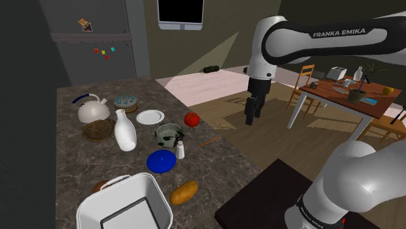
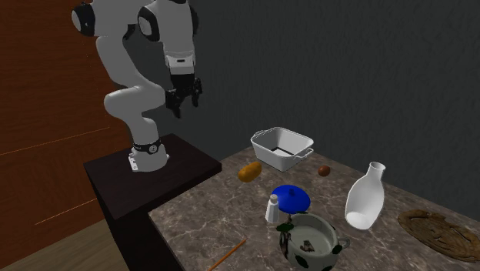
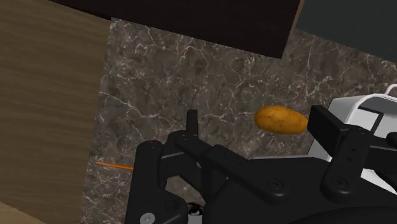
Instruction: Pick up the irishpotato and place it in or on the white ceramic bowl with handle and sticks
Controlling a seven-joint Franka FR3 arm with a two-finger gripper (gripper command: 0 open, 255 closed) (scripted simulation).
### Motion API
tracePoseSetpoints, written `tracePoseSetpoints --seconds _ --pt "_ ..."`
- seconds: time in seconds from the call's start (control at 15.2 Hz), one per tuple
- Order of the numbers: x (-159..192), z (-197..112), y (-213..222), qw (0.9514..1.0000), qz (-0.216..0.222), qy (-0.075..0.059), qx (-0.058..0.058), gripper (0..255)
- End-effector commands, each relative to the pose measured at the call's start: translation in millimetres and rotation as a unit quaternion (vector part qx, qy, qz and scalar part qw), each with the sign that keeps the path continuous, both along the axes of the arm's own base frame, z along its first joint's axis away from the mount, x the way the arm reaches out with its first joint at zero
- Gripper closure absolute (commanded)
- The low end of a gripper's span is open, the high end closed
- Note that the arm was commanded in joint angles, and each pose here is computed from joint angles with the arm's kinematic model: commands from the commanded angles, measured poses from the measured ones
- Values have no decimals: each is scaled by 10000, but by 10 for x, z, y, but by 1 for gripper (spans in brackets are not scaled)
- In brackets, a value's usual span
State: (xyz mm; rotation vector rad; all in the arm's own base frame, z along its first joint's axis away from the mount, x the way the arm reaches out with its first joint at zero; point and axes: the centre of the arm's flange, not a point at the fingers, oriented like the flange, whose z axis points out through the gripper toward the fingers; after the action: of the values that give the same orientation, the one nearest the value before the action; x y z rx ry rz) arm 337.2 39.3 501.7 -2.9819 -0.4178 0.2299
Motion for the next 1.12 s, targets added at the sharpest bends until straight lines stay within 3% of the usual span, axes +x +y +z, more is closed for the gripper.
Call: tracePoseSetpoints --seconds 0.0,0.26,0.53,0.79,1.06 --pt "93 -201 144 9992 386 -103 7 0" --pt "279 -588 448 9932 1132 -272 17 0" --pt "430 -969 778 9814 1871 -439 28 0" --pt "543 -1344 1128 9637 2599 -604 38 0" --pt "615 -1716 1494 9405 3312 -765 48 0"
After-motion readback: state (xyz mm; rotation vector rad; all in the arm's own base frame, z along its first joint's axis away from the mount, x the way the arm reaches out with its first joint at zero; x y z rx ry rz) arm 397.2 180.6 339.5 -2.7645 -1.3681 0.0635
